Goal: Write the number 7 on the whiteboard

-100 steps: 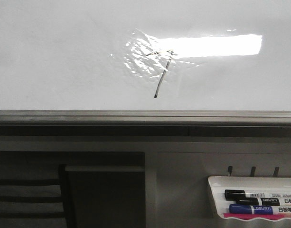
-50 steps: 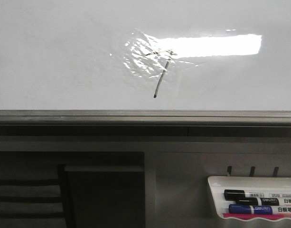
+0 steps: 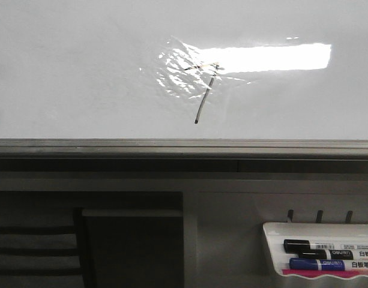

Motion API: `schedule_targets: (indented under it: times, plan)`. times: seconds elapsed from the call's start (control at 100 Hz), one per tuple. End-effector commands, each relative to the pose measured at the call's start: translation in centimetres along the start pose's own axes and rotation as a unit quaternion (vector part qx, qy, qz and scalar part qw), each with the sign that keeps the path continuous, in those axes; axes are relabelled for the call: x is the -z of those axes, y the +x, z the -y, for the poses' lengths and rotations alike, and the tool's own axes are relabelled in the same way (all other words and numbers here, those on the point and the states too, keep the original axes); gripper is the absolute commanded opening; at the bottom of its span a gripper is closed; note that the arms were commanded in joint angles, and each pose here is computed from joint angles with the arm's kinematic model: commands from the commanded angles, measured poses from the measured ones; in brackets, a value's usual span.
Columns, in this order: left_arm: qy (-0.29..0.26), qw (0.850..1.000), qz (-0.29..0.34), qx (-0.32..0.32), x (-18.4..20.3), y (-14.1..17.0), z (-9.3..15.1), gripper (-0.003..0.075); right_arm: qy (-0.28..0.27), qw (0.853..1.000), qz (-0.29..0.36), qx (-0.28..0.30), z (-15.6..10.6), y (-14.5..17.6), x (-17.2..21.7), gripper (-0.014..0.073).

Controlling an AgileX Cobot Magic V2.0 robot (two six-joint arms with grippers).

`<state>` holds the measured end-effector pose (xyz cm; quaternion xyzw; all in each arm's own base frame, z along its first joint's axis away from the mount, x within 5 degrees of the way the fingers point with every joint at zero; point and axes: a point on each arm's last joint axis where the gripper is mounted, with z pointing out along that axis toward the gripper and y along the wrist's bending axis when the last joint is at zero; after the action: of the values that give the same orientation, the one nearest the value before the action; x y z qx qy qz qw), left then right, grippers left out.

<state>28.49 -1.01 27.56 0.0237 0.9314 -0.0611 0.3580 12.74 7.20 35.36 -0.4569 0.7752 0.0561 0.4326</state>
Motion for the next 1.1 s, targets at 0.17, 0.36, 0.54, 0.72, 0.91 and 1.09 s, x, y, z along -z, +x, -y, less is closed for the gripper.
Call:
schedule_targets:
  times: [0.17,0.36,0.54,0.72,0.91,1.09]
  plan:
    - [-0.002,0.998,0.054,0.012,1.0,-1.6,0.0,0.0261,0.027,0.999,0.036,-0.005,0.6,-0.9,0.7,0.0323]
    - [0.004,0.998,0.054,0.01,2.3,-1.5,0.3,0.0377,0.026,0.999,0.035,-0.005,0.5,-0.9,0.7,0.0323]
    - [0.02,0.998,0.06,-0.001,6.6,-0.8,1.2,0.0365,0.026,0.999,0.038,-0.009,0.5,-1.0,0.7,0.0323]
    - [0.023,0.992,0.12,-0.019,11.9,1.3,2.1,0.0365,0.031,0.994,0.057,-0.087,0.7,-1.3,0.7,0.0323]
    - [0.009,0.979,0.2,-0.037,14.8,5.9,2.3,0.0365,0.038,0.977,0.078,-0.194,1.0,-1.5,0.8,0.0306]
    - [-0.008,0.962,0.271,-0.032,15.2,9.6,2.0,0.0365,0.049,0.974,0.099,-0.198,1.3,-1.9,0.9,0.0173]
